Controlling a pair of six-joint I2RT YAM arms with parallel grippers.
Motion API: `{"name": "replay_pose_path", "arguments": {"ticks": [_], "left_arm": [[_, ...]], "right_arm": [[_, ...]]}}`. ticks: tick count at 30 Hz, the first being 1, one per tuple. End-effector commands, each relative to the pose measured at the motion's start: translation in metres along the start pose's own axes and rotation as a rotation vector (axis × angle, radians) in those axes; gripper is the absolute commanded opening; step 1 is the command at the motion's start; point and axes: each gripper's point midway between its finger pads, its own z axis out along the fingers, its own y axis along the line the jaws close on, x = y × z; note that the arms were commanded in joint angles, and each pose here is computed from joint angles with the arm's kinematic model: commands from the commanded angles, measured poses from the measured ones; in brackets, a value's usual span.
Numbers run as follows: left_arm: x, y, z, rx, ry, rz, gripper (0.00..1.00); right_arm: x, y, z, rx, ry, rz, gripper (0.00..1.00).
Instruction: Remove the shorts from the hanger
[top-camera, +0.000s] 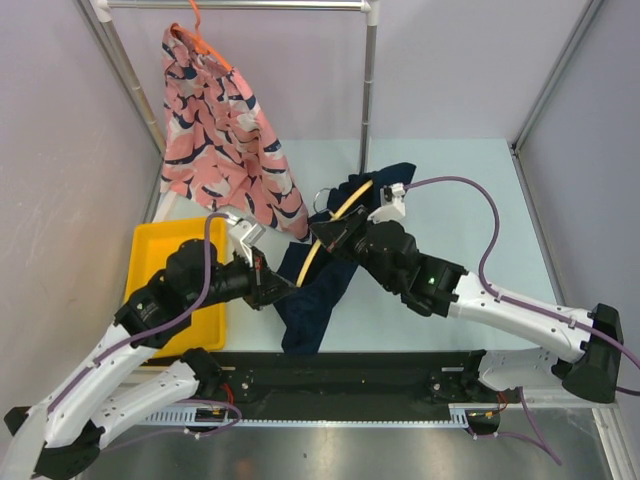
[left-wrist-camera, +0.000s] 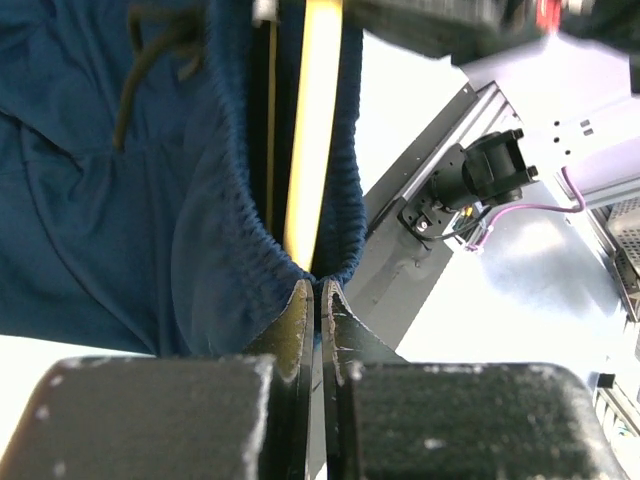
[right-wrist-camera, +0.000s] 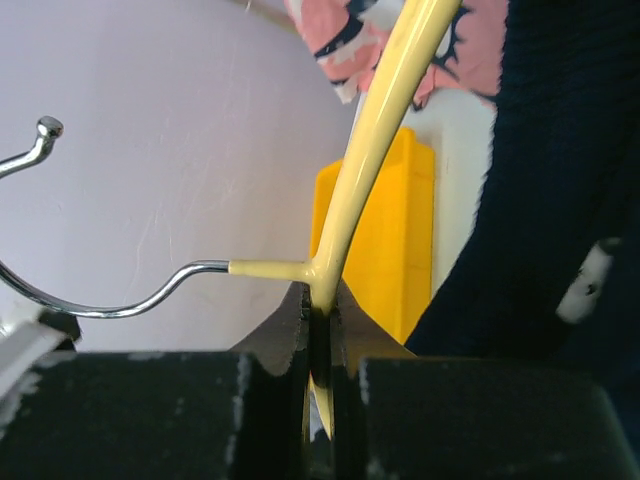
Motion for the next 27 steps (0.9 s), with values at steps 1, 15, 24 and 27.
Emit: {"name": "replay_pose_path", "arguments": {"ticks": [1, 15, 24, 27], "left_arm": [[0.009, -0.009, -0.007, 0.061, -0.009, -0.016, 0.0], [0.049, 0.038, 0.0, -0.09, -0.056, -0.131, 0.0], [0.042, 0.032, 0.008, -0.041, -0.094, -0.143, 0.0], [0.039, 0.023, 0.011, 0.011, -0.095, -0.141, 0.0]], "right_arm": [[-0.087, 0.016, -0.009, -0.013, -0.304, 0.106, 0.0], [-0.166, 0.0, -0.056, -0.01, -0.423, 0.385, 0.0], [-0.196, -0.023, -0.093, 0.036, -0.491, 0.493, 0.0], [-0.194, -0.022, -0.09, 0.026, -0.466, 0.531, 0.0]]}}
